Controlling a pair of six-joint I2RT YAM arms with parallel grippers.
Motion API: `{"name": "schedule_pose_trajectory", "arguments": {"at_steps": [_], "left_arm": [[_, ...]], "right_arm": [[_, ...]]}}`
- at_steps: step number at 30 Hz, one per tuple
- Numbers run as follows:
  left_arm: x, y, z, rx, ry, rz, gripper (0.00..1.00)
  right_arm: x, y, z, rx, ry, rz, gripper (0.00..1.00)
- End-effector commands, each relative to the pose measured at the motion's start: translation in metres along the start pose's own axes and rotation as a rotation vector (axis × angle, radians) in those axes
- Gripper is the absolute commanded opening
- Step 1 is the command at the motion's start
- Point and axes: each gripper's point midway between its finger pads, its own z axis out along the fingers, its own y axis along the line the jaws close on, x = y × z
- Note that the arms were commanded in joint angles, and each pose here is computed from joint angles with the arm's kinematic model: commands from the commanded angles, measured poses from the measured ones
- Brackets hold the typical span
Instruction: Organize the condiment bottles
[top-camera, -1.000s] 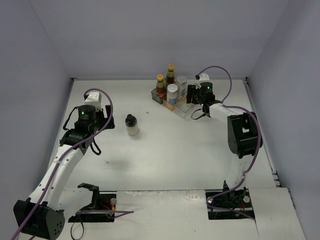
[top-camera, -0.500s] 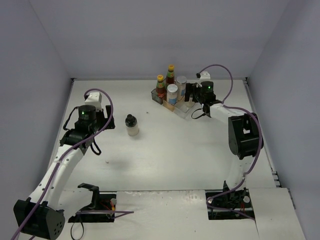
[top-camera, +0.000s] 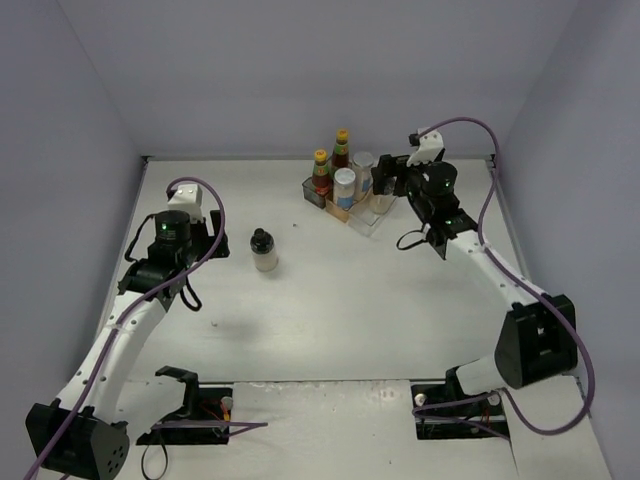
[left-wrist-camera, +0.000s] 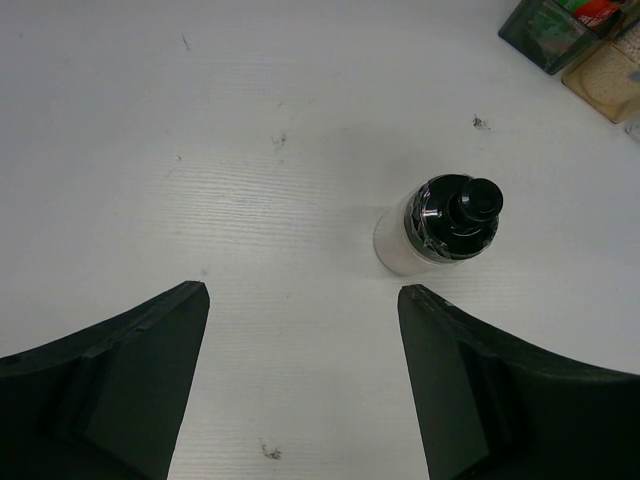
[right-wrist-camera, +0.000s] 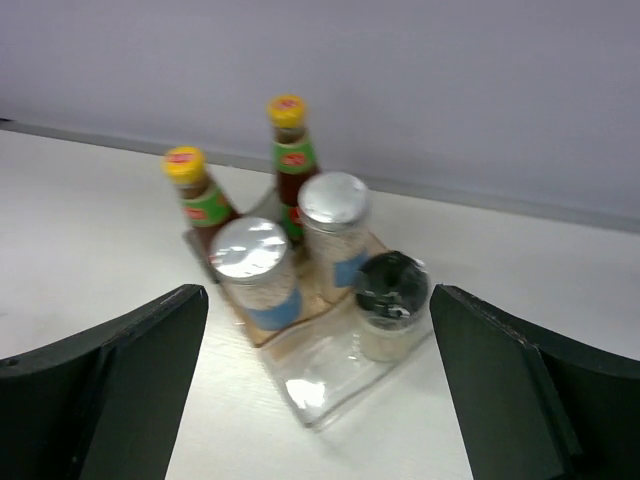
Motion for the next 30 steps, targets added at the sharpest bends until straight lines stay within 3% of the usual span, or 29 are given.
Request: {"name": "schedule_pose_trajectory", "arguments": {"at_steps": [1,7,17,21,30], "left_arm": [[-0.029,-0.003,-0.009,0.017,-0.097,-0.018,0.77],[-0.031,-0.002,-0.012,0.014,-0.113,-0.02,0.77],[-0.032,0.001,-0.012,-0.001,-0.124,-0.016,0.77],[-0.032,0.001,-0.012,-0.003,-0.123,-0.017,0.77],[-0.033,0.001,-0.013,0.0,-0.122,-0.016,0.77]], "right_arm": [[-0.029,0.05,-0.024,-0.148,-0.099,-0.028,1.0],[-0.003,0.142,-0.041,-0.341,-0.079,0.007,1.0],[0.067,0.265,-0.026,-0.619,0.05,-0.009,1.0],[0.1,0.292,-0.014,-0.675,0.11,-0.029,1.0],[0.121,0.323,0.01,-0.739,0.149,-0.045,1.0]]}}
